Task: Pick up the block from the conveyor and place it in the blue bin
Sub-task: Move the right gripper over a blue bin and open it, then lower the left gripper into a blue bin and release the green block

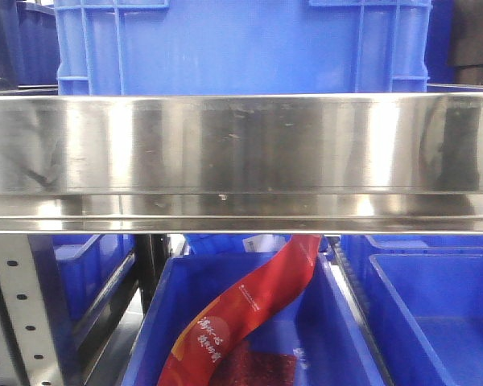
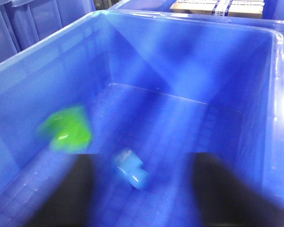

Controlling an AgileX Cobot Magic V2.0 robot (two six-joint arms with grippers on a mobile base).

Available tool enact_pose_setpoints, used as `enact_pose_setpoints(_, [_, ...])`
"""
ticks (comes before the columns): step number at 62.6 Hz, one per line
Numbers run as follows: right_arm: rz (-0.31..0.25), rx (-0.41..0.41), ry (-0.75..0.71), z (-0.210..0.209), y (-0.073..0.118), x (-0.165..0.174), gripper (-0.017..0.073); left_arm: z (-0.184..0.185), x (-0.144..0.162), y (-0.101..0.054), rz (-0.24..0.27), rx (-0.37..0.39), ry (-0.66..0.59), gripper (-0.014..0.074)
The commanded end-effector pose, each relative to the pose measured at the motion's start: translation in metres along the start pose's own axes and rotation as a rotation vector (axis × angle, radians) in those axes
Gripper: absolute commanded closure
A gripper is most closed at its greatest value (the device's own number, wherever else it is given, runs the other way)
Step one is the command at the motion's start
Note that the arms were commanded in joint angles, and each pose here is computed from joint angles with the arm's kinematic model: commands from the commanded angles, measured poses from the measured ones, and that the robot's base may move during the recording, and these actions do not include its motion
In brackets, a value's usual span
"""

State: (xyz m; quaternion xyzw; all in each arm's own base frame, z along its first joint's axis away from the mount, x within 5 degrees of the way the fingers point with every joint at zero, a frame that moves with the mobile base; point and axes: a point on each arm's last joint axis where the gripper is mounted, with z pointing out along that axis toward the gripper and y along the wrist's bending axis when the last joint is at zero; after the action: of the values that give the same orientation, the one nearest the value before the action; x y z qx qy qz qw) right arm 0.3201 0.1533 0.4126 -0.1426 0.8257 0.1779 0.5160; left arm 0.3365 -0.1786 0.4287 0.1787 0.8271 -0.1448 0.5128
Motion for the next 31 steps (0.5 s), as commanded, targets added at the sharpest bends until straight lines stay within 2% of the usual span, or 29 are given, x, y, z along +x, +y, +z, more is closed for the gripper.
enact_pose_setpoints(1, [-0.009, -0.005, -0.035, -0.009, 0.002, -0.007, 0.0496, -0.006, -0.008, -0.002, 0.010, 0.003, -0.035, 0.0498])
enact_pose_setpoints(6, [-0.009, -0.005, -0.004, -0.010, 0.002, -0.004, 0.0646, -0.008, -0.009, -0.001, 0.009, 0.002, -0.039, 0.0622])
enact_pose_setpoints(10, [-0.008, -0.007, 0.030, -0.013, 0.002, -0.002, 0.0728, -0.012, -0.011, -0.002, 0.009, 0.002, -0.046, 0.0708])
enact_pose_setpoints(15, [-0.008, -0.007, 0.020, -0.021, 0.002, -0.005, 0.0727, -0.019, -0.014, 0.002, 0.013, -0.009, -0.063, 0.0704])
enact_pose_setpoints(26, [0.000, 0.020, -0.142, -0.056, -0.006, -0.027, 0.0727, -0.045, -0.025, 0.005, 0.005, -0.015, -0.119, 0.0704])
enact_pose_setpoints(31, [0.003, 0.032, -0.173, -0.072, -0.009, -0.032, 0.0727, -0.060, -0.030, 0.004, 0.005, -0.013, -0.154, 0.0704])
